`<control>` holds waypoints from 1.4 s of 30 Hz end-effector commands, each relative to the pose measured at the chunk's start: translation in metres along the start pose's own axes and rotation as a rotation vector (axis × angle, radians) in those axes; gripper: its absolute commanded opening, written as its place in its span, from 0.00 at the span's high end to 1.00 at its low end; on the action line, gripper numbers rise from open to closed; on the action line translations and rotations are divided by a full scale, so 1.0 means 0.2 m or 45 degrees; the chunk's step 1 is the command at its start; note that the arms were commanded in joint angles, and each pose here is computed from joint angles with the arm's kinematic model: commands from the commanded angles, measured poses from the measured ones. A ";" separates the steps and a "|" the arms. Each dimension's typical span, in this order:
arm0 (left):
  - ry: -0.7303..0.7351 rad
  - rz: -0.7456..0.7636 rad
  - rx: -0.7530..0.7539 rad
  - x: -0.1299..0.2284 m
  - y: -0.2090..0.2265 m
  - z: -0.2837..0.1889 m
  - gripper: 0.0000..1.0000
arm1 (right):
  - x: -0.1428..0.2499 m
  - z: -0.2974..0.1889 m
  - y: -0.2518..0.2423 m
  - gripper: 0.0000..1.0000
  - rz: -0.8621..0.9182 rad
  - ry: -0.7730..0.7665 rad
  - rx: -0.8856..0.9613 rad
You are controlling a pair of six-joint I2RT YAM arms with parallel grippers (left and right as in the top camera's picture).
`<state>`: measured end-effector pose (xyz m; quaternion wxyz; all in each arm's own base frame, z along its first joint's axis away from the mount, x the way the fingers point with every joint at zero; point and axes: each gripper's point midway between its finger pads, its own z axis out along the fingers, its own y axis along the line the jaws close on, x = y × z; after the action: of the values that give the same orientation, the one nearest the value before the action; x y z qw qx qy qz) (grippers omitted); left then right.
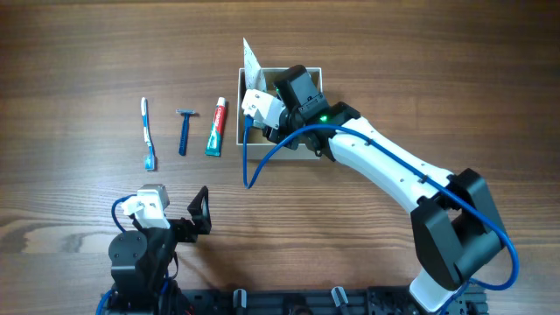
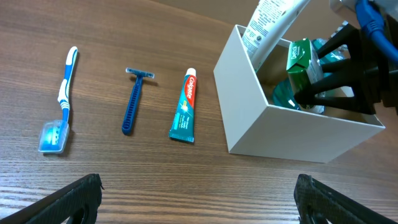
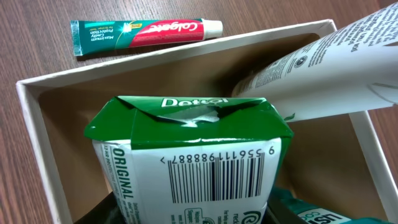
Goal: Pack container
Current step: 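Lower the soap box into the white box, then open the right gripper and raise it away from the box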
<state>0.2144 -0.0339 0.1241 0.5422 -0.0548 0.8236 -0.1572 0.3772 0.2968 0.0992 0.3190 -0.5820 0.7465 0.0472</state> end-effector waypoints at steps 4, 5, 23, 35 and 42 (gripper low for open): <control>0.043 0.011 0.056 0.05 -0.03 0.01 0.00 | 0.01 0.03 -0.03 0.95 -0.008 0.004 0.013; 0.043 0.011 0.056 0.05 -0.03 0.01 0.00 | 0.01 0.04 -0.03 0.95 -0.006 0.005 0.014; 0.043 0.011 0.056 0.05 -0.03 0.01 0.00 | -0.22 -0.33 -0.16 0.00 0.296 -0.214 0.146; 0.044 0.011 0.056 0.05 -0.03 0.01 0.00 | -0.16 -0.87 -0.19 0.00 0.764 -0.252 0.311; 0.044 0.011 0.055 0.05 -0.03 0.01 0.00 | 0.22 -1.10 -0.28 0.00 1.349 -0.092 0.606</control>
<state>0.2144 -0.0339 0.1241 0.5422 -0.0548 0.8236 -0.1572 0.3242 0.1906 0.2482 0.3756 -0.2019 0.9020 0.0680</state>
